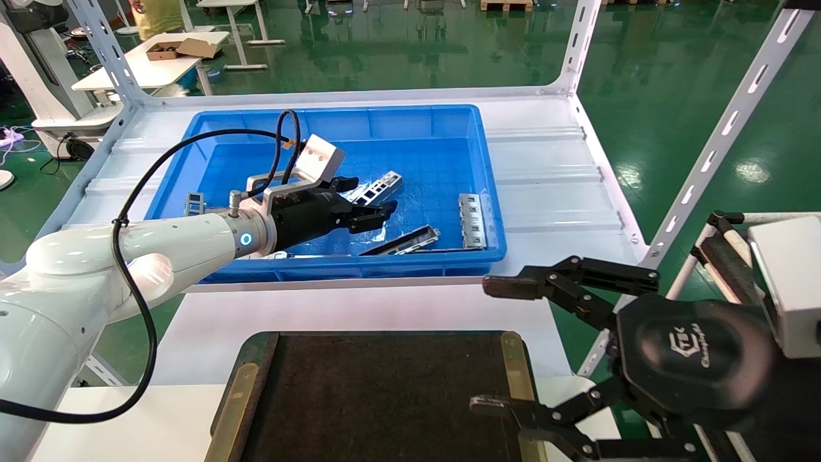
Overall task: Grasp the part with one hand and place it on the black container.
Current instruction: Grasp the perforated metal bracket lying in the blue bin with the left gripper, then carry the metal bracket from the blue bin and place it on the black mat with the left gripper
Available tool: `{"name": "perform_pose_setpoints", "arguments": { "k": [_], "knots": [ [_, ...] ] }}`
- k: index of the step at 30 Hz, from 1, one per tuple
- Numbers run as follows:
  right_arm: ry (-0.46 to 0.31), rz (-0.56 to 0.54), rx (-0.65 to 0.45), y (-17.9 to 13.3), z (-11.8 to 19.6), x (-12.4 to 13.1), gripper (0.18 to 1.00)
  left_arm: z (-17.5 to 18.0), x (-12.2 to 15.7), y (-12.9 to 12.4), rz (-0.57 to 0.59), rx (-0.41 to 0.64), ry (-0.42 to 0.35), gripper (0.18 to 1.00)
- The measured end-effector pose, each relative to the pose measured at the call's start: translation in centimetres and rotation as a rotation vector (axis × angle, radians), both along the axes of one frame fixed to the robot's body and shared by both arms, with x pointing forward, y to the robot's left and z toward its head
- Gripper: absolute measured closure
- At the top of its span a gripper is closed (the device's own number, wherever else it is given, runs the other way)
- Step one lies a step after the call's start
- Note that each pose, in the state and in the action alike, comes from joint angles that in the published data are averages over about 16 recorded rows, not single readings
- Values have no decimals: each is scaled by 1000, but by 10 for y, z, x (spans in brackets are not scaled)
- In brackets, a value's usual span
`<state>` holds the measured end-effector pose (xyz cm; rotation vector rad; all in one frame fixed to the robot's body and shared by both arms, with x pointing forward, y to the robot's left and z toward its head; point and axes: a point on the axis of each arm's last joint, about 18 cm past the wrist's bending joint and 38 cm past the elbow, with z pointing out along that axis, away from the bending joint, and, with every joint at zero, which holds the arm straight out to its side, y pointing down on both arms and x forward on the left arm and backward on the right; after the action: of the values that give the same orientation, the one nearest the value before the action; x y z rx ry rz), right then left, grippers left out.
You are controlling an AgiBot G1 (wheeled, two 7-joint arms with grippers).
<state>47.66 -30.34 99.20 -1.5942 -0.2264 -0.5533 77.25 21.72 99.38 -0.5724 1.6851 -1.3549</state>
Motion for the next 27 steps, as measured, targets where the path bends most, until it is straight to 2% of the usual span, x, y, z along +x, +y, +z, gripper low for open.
{"name": "perform_pose_setpoints", "arguments": {
  "k": [7,17,23,27],
  "knots": [
    [0,0,0,0,0,0,443,-6,1,5,10,-1,12,428],
    [0,0,0,0,0,0,671,-10,-1,10,2,8,14,674],
    [0,0,0,0,0,0,798,-6,-6,13,-28,23,0,789],
    [0,0,0,0,0,0,868,1,-12,16,-60,27,-17,828]
  ]
}}
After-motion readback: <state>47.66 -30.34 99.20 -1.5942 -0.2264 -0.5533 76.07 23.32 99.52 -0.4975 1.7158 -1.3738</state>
